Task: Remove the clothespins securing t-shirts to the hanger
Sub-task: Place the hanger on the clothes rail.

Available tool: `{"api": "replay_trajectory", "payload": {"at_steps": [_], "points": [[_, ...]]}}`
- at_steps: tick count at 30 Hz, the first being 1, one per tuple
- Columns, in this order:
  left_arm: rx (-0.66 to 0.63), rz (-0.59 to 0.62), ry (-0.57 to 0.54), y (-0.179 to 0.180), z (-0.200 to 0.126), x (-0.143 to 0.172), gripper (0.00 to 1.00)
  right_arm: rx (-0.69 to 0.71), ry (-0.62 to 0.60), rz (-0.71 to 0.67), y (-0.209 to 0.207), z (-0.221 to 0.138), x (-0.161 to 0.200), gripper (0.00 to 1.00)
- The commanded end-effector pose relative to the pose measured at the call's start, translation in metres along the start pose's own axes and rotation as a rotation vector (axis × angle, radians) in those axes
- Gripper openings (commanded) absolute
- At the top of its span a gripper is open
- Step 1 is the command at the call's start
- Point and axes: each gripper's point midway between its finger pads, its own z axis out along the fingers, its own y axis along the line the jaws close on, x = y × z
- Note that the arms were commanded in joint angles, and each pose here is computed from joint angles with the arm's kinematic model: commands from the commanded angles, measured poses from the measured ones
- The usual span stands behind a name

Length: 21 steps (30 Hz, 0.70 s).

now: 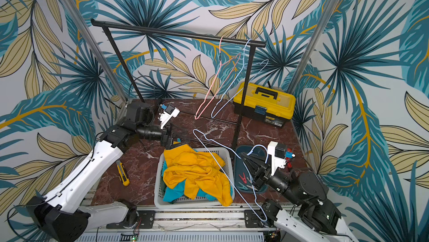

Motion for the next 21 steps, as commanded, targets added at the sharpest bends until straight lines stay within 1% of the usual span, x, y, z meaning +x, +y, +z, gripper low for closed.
{"api": "replay_trajectory", "payload": {"at_steps": [1,3,6,8,12,15,17,21], "points": [[0.081,0.064,-0.007,-0.014,-0.004,0.002,0.99,-0.040,0.029,-0.022,0.008,0.004,0.001,0.00],[0.110,0.086,-0.008,-0.021,-0.006,0.004,0.96,-0.057,0.042,-0.021,0.011,0.008,0.004,0.00],[0.098,0.098,-0.008,-0.020,-0.006,0.006,0.90,-0.072,0.045,-0.019,0.013,0.013,0.005,0.00],[0.087,0.085,-0.006,-0.016,-0.005,0.006,0.86,-0.097,0.040,-0.022,0.017,0.015,0.004,0.00],[0.146,0.083,0.003,-0.024,-0.005,0.008,0.79,-0.162,0.059,-0.017,0.029,0.020,0.006,0.00],[0.170,0.091,0.005,-0.028,-0.005,0.009,0.72,-0.180,0.080,-0.009,0.032,0.026,0.009,0.00],[0.182,0.093,0.006,-0.031,-0.006,0.009,0.69,-0.181,0.090,-0.008,0.032,0.029,0.011,0.00],[0.190,0.075,0.009,-0.032,-0.006,0.012,0.55,-0.169,0.068,-0.011,0.029,0.029,0.009,0.00]]}}
